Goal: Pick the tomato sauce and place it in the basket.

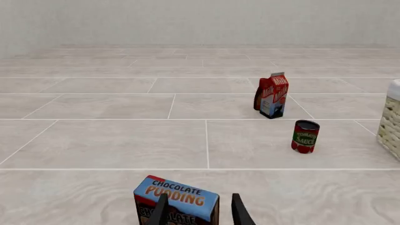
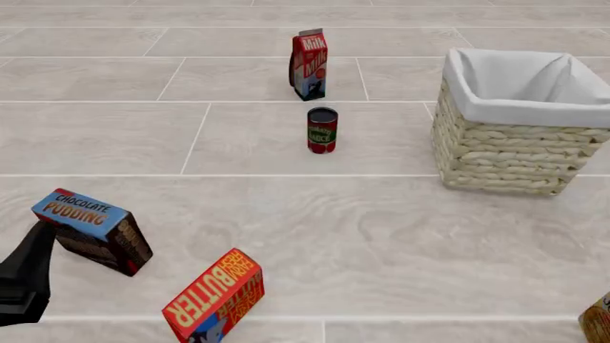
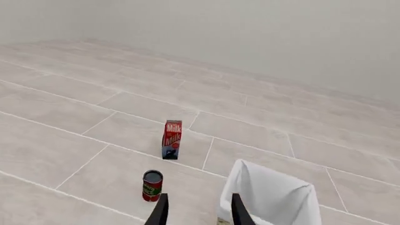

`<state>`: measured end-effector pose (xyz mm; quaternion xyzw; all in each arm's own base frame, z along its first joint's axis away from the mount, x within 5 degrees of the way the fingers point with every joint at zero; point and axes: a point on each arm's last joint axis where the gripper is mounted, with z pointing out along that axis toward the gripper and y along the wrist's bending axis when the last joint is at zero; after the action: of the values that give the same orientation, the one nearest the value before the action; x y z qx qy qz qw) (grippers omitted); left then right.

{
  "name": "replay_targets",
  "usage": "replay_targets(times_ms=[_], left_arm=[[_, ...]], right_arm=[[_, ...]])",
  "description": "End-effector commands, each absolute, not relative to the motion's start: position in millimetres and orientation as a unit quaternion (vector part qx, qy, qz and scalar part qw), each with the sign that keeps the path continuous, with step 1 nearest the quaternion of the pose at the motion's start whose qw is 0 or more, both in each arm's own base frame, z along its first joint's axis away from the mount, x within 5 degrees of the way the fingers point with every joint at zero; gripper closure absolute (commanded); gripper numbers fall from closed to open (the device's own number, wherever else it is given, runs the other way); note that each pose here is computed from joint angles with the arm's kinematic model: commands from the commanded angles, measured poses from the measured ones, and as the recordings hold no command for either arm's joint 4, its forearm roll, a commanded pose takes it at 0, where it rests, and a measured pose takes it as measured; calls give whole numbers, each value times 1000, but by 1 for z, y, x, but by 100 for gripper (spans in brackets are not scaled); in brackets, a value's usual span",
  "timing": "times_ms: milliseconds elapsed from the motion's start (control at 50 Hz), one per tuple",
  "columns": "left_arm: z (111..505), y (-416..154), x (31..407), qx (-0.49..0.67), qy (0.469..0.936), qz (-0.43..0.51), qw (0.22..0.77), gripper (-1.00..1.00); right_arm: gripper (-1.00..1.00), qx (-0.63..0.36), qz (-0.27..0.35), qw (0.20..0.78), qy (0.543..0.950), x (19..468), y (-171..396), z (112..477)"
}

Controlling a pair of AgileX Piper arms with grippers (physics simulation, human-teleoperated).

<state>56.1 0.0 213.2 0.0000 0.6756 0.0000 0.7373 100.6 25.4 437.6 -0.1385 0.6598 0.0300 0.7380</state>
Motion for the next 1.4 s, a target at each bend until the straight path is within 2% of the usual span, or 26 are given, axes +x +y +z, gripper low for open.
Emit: replay_targets(times_ms=[20,60,80,140,480,820,1400], left_arm=[[213,0,56,0,676,0,737,-100],[213,0,56,0,676,0,737,-100],[213,0,56,0,676,0,737,-100],[213,0,56,0,676,0,737,-100],[213,0,56,0,676,0,737,-100],[213,0,56,0,676,0,737,-100],[213,0,56,0,676,0,737,-100]], right_arm=[[-100,-205,62,724,656,160,65,493],[-100,-211,76,717,660,170,75,500],[-100,-217,108,701,670,178,89,504],[-100,-221,86,705,668,196,93,513],[-100,-235,126,661,701,267,150,519],[-100,-229,112,623,739,324,168,489],[-100,-217,107,573,783,371,181,439]])
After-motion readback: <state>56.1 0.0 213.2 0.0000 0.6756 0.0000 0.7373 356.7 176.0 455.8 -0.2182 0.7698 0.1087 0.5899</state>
